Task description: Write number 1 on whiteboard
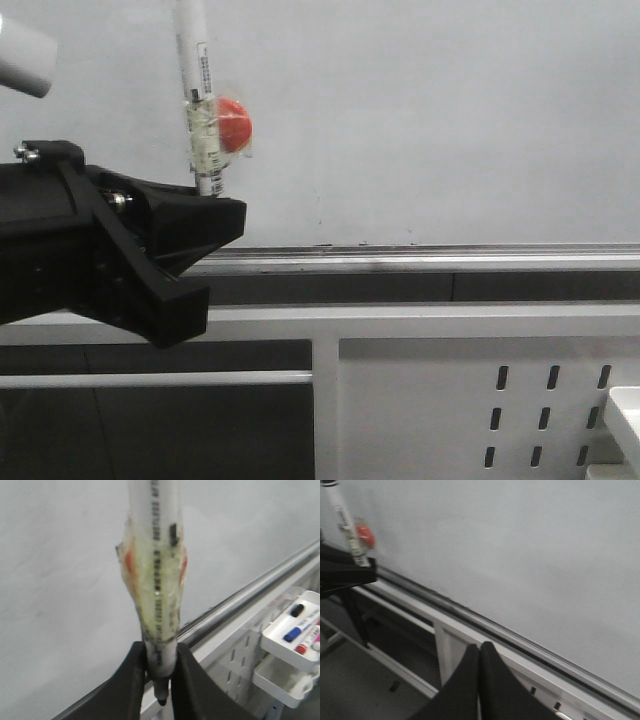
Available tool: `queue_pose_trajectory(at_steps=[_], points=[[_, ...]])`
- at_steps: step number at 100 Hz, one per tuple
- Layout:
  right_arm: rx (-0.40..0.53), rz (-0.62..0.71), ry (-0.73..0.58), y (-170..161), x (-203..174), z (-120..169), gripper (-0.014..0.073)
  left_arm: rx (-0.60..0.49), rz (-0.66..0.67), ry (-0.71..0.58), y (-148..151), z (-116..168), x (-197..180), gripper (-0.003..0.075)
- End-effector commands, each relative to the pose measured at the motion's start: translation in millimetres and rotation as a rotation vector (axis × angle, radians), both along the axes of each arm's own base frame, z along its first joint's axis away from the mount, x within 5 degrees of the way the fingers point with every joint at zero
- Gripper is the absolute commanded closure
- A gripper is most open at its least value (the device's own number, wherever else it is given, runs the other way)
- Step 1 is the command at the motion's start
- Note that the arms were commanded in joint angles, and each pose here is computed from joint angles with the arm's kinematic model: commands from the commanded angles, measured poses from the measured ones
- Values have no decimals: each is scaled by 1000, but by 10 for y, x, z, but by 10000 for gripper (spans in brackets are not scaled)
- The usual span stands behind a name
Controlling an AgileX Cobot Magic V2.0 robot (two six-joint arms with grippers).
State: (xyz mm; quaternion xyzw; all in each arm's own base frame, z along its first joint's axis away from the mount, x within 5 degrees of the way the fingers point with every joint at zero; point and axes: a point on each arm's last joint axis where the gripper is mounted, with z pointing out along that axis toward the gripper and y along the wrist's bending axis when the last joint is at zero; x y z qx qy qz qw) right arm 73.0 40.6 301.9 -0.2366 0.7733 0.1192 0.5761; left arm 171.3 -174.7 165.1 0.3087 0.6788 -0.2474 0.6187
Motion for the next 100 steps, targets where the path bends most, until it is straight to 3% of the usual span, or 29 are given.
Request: queue_pose_trajectory(at_steps=[1, 15, 34, 44, 59, 100], points=[[-12, 98, -65, 103, 50, 224, 664, -6, -92, -111, -74, 227, -44, 740], [-101, 236, 8, 311, 176, 242, 625, 206, -240, -134, -159, 347, -105, 740], [-164, 339, 87, 601, 369, 210, 248, 533, -332, -155, -201, 526, -195, 740], [-178, 359, 109, 713, 461, 222, 202, 666, -380, -203, -259, 621, -279, 740], [-173, 381, 114, 834, 540, 300, 204, 726, -383, -202, -322, 705, -311, 740], [-174, 443, 102, 1131, 651, 305, 204, 690, -366, -238, -395, 871, -262, 740]])
